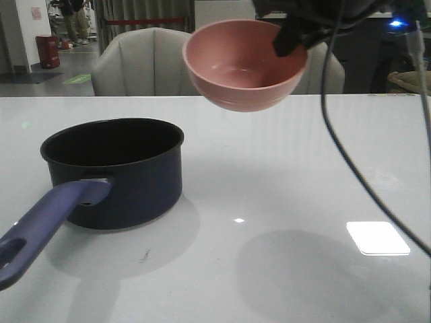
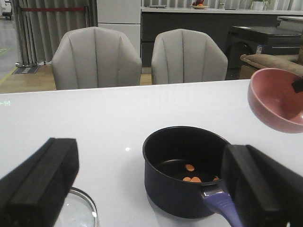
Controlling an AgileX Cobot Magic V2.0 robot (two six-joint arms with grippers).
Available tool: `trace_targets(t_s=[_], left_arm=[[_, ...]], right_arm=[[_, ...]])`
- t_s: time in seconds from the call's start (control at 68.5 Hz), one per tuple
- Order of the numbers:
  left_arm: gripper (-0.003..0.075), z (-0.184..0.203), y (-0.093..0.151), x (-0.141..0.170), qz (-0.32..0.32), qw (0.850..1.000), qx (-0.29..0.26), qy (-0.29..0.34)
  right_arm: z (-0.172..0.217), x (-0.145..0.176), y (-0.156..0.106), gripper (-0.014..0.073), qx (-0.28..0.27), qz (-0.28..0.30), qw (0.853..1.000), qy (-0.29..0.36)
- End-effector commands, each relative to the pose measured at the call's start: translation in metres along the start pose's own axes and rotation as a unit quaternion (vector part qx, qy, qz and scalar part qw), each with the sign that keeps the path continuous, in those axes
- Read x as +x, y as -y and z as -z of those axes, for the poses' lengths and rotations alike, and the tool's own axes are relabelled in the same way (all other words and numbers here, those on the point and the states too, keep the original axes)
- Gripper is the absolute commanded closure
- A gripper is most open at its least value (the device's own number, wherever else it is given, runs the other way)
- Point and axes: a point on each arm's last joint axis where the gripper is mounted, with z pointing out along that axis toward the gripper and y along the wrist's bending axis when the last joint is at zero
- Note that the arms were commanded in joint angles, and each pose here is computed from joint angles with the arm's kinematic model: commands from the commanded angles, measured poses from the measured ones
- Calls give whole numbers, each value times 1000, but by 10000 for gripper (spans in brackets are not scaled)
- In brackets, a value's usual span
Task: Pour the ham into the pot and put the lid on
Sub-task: 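Carry the empty bowl back and lower it onto the table, then open the right gripper and raise it away from the bowl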
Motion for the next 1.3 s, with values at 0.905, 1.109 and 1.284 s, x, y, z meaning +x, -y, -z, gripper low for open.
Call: trace_targets(t_s=[0.905, 1.109, 1.284], left_arm=[[64, 1, 0, -14, 7, 999, 3, 44], [64, 1, 0, -14, 7, 999, 3, 44], [64, 1, 0, -14, 7, 999, 3, 44]], right_arm=[[-8, 68, 103, 457, 89, -194, 965, -154], [-20, 76, 106, 434, 90, -197, 961, -169], [-23, 78, 105, 274, 85, -178, 964, -177]])
